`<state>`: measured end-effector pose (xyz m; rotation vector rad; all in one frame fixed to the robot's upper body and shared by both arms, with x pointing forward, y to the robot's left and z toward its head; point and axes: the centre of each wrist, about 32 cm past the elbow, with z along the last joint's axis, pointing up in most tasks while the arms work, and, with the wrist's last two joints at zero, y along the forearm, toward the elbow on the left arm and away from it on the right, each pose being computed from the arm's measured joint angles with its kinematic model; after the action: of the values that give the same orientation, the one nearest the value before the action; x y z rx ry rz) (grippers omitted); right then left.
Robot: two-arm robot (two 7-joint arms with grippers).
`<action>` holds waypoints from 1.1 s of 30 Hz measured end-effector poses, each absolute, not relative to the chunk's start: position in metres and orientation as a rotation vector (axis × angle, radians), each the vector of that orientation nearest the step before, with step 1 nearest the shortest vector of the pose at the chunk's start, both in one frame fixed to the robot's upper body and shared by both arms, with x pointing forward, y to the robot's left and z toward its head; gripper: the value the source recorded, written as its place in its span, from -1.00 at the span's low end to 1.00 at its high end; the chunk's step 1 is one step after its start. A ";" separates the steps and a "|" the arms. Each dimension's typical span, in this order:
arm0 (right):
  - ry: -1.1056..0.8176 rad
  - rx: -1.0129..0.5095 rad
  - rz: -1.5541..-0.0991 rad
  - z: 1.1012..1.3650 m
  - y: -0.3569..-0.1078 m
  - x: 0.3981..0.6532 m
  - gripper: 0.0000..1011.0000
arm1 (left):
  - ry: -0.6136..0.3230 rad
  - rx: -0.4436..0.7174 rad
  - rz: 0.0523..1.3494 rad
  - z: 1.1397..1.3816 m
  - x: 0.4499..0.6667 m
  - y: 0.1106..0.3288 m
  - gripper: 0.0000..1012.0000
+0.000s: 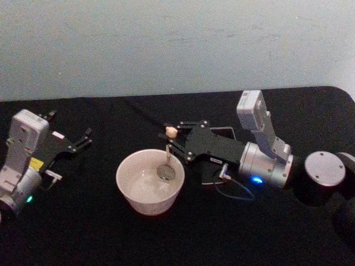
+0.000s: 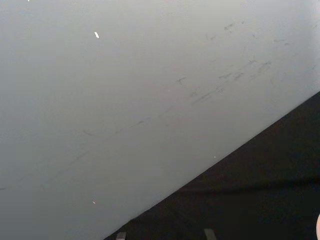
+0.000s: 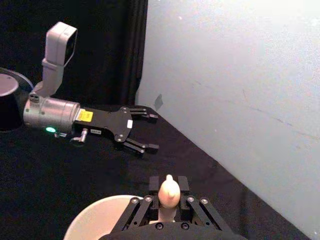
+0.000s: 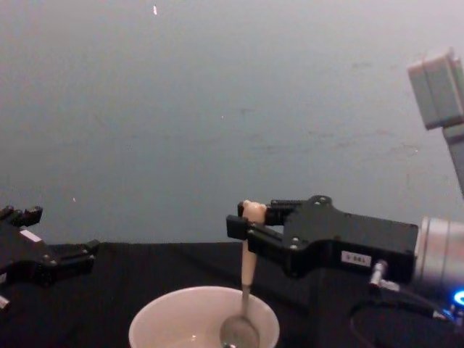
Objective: Pick up the stirring spoon with one hand, stir inside the cup, then place it back in its original position.
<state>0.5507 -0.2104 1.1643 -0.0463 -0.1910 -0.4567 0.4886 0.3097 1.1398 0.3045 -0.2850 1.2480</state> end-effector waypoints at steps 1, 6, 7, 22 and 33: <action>-0.187 -0.046 -0.456 1.164 -0.212 0.548 -0.58 | -0.285 0.304 1.248 1.140 0.489 0.310 0.98; -0.172 -0.043 -0.449 1.165 -0.215 0.541 -0.58 | -0.285 0.304 1.248 1.140 0.489 0.310 0.98; -0.165 -0.041 -0.446 1.164 -0.215 0.538 -0.58 | -0.285 0.305 1.248 1.140 0.489 0.310 0.98; -0.129 -0.026 -0.350 1.162 -0.201 0.522 -0.58 | -0.285 0.304 1.248 1.140 0.489 0.310 0.98; -0.146 -0.009 -0.335 1.162 -0.182 0.537 -0.58 | -0.285 0.305 1.248 1.140 0.489 0.310 0.98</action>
<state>0.5368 -0.1820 1.1617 -0.0094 -0.1457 -0.3346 0.4886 0.3097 1.1398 0.3045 -0.2850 1.2480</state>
